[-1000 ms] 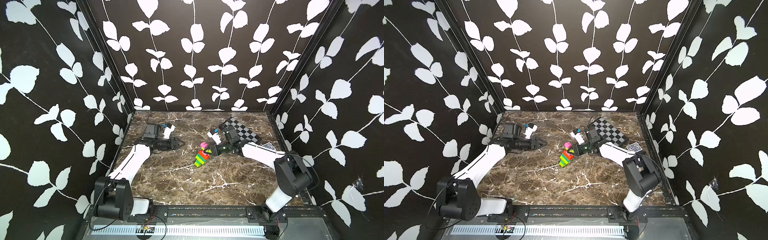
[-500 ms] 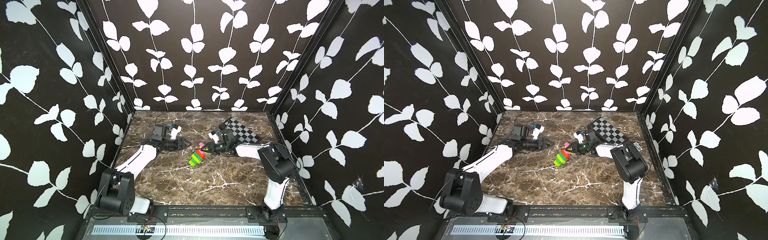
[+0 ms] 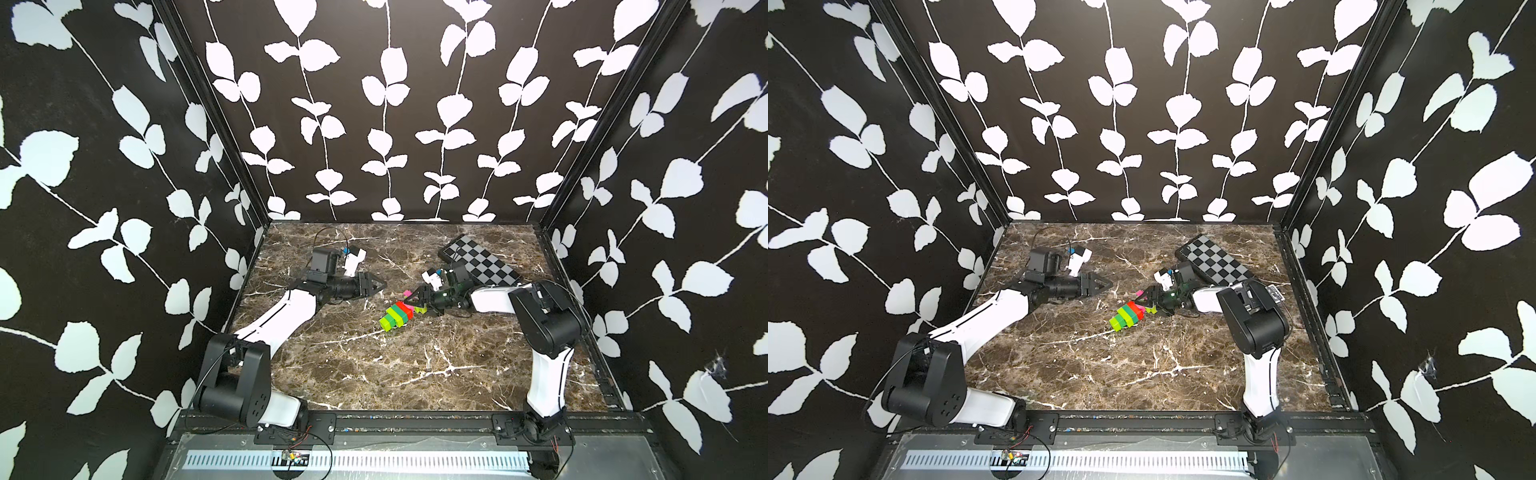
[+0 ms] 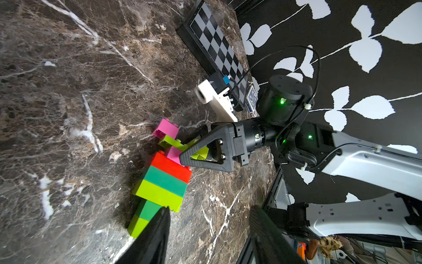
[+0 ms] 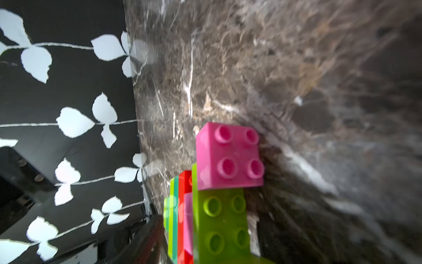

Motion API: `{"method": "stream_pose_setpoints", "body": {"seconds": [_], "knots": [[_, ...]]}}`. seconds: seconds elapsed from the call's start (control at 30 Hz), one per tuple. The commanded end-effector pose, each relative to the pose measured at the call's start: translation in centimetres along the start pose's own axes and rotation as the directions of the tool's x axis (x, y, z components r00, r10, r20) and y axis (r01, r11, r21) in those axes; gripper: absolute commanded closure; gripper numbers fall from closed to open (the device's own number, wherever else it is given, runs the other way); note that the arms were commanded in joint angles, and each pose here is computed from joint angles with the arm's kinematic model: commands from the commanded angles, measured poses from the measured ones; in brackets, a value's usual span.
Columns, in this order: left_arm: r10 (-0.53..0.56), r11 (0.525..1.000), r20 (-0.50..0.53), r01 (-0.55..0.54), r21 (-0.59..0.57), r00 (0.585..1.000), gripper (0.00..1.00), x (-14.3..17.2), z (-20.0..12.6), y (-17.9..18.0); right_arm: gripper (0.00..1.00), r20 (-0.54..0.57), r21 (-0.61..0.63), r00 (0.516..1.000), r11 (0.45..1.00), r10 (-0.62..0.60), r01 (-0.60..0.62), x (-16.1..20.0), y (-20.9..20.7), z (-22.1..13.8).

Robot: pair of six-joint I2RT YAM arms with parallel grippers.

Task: Assemble a carrot with lego
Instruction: Adjust the lego brick at the center of the board, then reset both arms

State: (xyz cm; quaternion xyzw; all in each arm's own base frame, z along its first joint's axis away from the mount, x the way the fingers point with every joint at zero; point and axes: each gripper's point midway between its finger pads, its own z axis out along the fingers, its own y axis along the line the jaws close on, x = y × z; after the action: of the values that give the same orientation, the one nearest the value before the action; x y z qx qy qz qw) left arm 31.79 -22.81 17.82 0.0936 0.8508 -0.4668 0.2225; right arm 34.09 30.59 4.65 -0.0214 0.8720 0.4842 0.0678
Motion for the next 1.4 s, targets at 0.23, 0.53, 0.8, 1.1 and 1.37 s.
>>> {"method": "stream_pose_setpoints", "body": {"seconds": [0.23, 0.53, 0.8, 1.1, 1.37], "knots": [[0.080, 0.990, -0.007, -0.080, -0.115, 0.997, 0.42, 0.5, -0.3, 0.9, 0.21, -0.034, 0.291, 0.997, 0.954, -0.065, 0.072, 1.1, -3.8, -3.2], [0.304, 0.784, 0.074, -0.206, -0.586, 0.950, 0.35, -3.8, -5.1, 6.3, 0.17, 0.082, 0.580, 0.913, 0.764, -0.400, 0.283, -2.5, -1.7, -12.3], [0.567, 0.388, 0.145, -0.108, -0.915, 0.811, 0.18, -6.7, -14.6, 12.2, 0.01, 0.360, 0.919, 0.616, 0.378, -0.700, -0.108, -3.0, -4.9, -29.3], [0.712, 0.385, 0.098, -0.270, -0.883, 0.696, 0.09, -5.4, -11.0, 17.8, 0.01, 0.418, 0.902, 0.523, 0.272, -0.743, -0.336, -2.3, -12.4, -34.7], [0.644, 0.469, 0.159, -0.222, -0.855, 0.749, 0.07, -5.6, -11.1, 20.5, 0.01, 0.470, 0.882, 0.445, 0.404, -0.762, -0.241, -5.1, -14.1, -32.7]]}}
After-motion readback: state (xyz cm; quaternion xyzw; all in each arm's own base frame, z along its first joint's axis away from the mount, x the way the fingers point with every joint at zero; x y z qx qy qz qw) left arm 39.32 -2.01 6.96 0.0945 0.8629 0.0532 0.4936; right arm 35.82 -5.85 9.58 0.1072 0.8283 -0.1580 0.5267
